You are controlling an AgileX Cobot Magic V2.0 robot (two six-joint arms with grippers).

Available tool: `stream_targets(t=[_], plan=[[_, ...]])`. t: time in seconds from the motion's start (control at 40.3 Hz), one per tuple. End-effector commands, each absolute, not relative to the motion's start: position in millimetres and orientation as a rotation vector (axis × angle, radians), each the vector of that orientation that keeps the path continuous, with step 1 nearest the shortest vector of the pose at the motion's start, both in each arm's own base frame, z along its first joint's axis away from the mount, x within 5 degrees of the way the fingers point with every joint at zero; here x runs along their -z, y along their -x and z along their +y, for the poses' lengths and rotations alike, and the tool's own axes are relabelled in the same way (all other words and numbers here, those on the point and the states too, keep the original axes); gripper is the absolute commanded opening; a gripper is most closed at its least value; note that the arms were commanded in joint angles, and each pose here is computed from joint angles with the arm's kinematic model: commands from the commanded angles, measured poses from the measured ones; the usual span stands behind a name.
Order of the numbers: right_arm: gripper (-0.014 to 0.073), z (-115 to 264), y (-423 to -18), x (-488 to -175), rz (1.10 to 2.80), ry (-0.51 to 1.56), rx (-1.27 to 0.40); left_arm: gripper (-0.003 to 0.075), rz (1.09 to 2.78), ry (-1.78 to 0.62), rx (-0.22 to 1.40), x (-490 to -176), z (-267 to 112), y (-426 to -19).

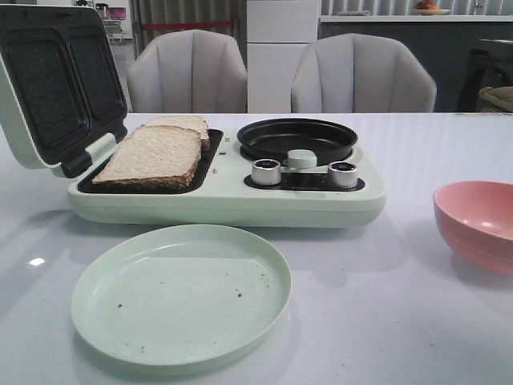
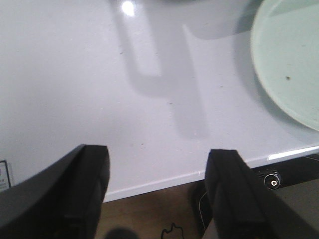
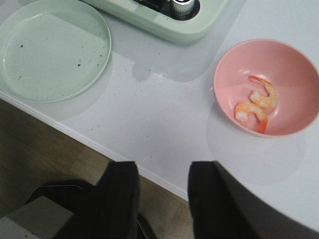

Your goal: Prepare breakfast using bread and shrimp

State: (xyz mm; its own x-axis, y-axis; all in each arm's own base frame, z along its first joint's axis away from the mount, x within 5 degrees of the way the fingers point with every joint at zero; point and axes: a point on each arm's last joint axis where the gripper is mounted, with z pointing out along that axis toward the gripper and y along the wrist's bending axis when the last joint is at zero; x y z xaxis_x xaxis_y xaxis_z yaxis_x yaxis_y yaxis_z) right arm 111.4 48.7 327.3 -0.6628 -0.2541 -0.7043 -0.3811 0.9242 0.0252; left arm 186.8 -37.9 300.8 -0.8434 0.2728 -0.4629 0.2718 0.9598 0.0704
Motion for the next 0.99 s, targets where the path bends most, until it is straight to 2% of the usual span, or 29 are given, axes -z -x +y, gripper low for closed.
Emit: stream_targets(t=[0.0, 0.248, 0.348, 0.546, 0.72, 0.969], plan=[[0.0368, 49, -115, -341, 2.229, 0.434, -0.228, 0.0398, 2.553, -0.275, 0.051, -313, -20, -205], [0.0368, 49, -115, -341, 2.229, 0.434, -0.228, 0.0287, 2.487, -0.004, 0.220, -319, 24, -242], [0.0368, 49, -115, -341, 2.229, 0.434, -0.228, 0.0220, 2.460, 0.068, 0.275, -323, 36, -259], [0.0368, 49, -115, -341, 2.229, 0.434, -0.228, 0.0095, 2.442, 0.088, 0.284, -330, 49, -302], [0.0368, 49, -115, -341, 2.229, 0.434, -0.228, 0.0099, 2.388, 0.121, 0.372, -338, 55, -345], [0.0368, 49, -115, -341, 2.229, 0.434, -0.228, 0.0099, 2.343, 0.170, 0.533, -333, 60, -395]])
